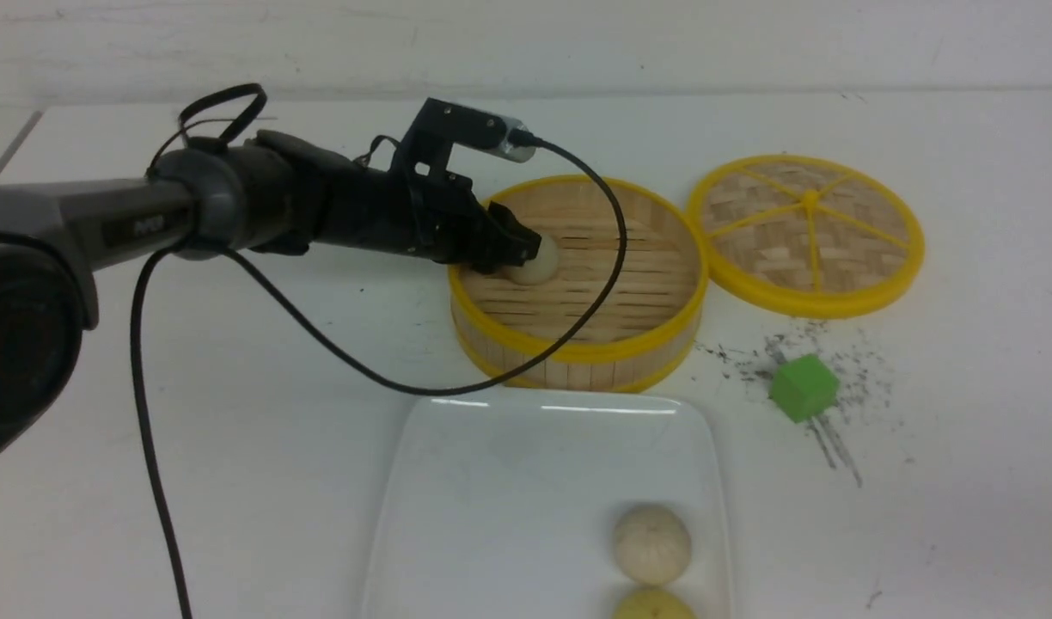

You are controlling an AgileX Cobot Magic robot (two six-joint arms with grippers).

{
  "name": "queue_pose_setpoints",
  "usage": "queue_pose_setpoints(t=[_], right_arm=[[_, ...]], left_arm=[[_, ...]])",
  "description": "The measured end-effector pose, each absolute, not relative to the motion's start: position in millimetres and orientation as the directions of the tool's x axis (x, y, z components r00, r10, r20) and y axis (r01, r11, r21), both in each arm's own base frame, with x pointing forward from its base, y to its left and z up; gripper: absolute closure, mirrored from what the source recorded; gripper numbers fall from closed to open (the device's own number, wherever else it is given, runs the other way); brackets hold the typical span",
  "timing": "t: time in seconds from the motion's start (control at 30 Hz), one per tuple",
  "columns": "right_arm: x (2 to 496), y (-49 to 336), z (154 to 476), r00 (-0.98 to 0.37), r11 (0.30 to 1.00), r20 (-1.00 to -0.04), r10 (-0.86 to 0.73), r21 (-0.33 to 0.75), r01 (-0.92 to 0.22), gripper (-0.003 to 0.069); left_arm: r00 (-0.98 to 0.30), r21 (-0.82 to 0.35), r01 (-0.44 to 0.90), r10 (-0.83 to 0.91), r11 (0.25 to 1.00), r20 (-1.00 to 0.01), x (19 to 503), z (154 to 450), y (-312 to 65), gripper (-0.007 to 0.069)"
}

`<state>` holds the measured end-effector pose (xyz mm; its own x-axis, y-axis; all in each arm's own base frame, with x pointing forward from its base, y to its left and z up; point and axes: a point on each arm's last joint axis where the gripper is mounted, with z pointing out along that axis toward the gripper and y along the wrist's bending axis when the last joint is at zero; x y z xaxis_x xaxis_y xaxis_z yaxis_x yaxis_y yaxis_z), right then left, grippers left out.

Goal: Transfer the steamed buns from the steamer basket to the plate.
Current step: Use the left arm to grab the steamed stuffed bun that is closest to it, then use the left arm to put the steamed stuffed bun into the plate

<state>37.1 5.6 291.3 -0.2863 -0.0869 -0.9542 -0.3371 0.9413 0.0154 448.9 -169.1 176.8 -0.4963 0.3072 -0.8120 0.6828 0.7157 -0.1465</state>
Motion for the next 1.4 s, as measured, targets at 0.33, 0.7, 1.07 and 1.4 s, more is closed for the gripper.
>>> queue_pose_setpoints(t=[0.33,0.7,1.07,1.4], right_arm=[[37,6,291,-0.285,0.941,-0.955,-0.086,0.016,-0.338,0.0228],[37,6,292,-0.275,0.94,-0.958,-0.083,0.016,-0.34,0.0286],[39,8,301,-0.184,0.932,-0.98,-0.069,0.002,-0.363,0.03],[39,8,303,-0.155,0.931,-0.985,-0.071,-0.009,-0.364,0.03]], left_arm=[[-0.499,-0.167,0.695,0.302,0.699,-0.812,450,166,-172,0.0603],[-0.456,-0.149,0.734,0.318,0.663,-0.831,442,195,-173,0.0603],[-0.401,-0.078,0.743,0.349,0.664,-0.847,405,292,-160,0.0603],[-0.452,-0.089,0.74,0.394,0.667,-0.8,345,364,-141,0.0603]])
